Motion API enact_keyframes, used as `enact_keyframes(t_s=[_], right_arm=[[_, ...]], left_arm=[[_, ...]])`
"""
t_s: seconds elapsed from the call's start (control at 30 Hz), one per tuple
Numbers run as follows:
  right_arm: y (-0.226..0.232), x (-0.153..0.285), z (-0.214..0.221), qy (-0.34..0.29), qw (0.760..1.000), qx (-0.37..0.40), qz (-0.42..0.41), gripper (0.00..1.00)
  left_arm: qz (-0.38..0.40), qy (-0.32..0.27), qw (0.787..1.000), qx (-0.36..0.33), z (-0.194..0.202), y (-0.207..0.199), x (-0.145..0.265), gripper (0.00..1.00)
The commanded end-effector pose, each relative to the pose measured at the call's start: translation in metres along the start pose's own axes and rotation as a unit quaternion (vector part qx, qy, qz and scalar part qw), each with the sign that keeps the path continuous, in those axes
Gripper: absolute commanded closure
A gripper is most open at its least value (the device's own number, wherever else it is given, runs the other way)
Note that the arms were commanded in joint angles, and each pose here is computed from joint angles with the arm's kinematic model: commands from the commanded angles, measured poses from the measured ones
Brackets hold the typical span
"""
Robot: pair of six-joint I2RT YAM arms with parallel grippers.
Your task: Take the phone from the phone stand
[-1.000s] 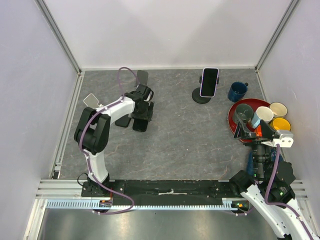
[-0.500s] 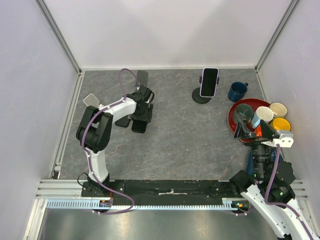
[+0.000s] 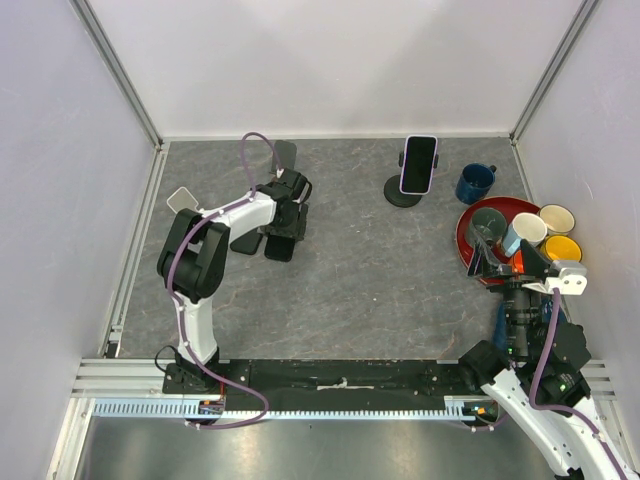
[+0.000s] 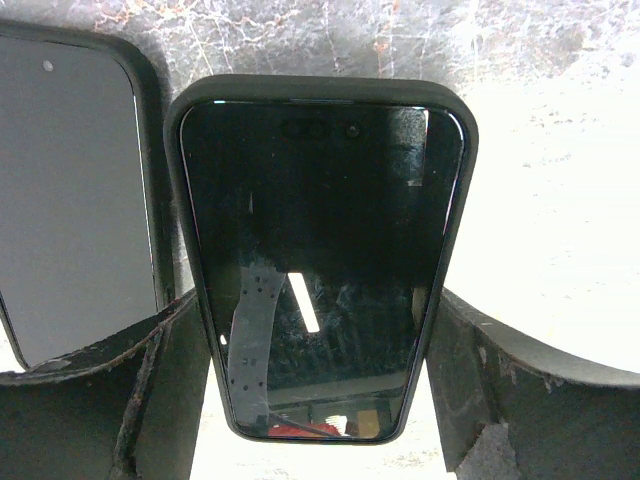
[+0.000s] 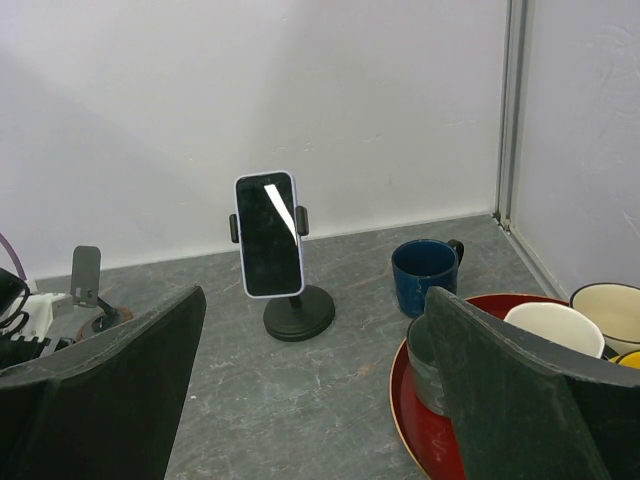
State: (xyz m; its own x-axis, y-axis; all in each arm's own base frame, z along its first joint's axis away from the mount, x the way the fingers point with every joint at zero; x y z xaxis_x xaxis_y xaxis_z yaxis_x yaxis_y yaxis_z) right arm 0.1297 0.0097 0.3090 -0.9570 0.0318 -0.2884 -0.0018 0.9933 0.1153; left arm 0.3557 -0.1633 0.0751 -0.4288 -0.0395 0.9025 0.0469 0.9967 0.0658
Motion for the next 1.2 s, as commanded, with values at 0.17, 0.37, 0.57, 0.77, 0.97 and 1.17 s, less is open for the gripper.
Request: enact_keyframes(t_s=[0.17, 0.37, 0.57, 0.77, 0.97, 1.17], right_arm=[[-0.001, 0.001, -0.014, -0.019, 1.0, -0.017, -0.001, 0.02], [-0.001, 0.001, -0.014, -0.019, 1.0, -0.017, -0.002, 0.02], [-0.001, 0.002, -0.014, -0.018, 1.0, -0.017, -0.002, 0.02], [-0.002, 0.002, -0.014, -0.017, 1.0, -0.017, -0.002, 0.02], [-0.002, 0.002, -0.015, -0.017, 1.0, -0.017, -0.003, 0.02], [-0.001, 0.002, -0.014, -0.016, 1.0, -0.017, -0.004, 0.02]], left_arm=[[-0.028, 0.018, 0.999, -0.006, 0.004, 0.004, -0.013, 0.24], [-0.029, 0.04, 0.999, -0.015, 0.01, 0.005, -0.01, 0.22], [-0.026, 0.064, 0.997, -0.022, 0.02, 0.006, -0.009, 0.2], [-0.006, 0.079, 0.996, -0.027, 0.025, 0.002, -0.01, 0.15], [0.0, 0.091, 0.995, -0.032, 0.028, 0.0, -0.013, 0.14], [-0.003, 0.095, 0.995, -0.037, 0.029, 0.001, -0.017, 0.1]])
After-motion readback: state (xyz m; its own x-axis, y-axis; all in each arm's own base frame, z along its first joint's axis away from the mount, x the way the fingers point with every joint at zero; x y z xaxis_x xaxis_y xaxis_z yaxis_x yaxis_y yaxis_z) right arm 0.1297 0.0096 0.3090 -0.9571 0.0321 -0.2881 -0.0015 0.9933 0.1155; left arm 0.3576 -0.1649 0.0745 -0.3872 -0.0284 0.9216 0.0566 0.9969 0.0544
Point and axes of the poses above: each gripper's point midway between its finger pads, its own x axis back along the fingers, its own y axis along the line the jaws close on, z = x × y, the point moved 6 cm from there along x, back along the fingers, and after that the axes turned 5 degrees about x, right-handed, at the moved point
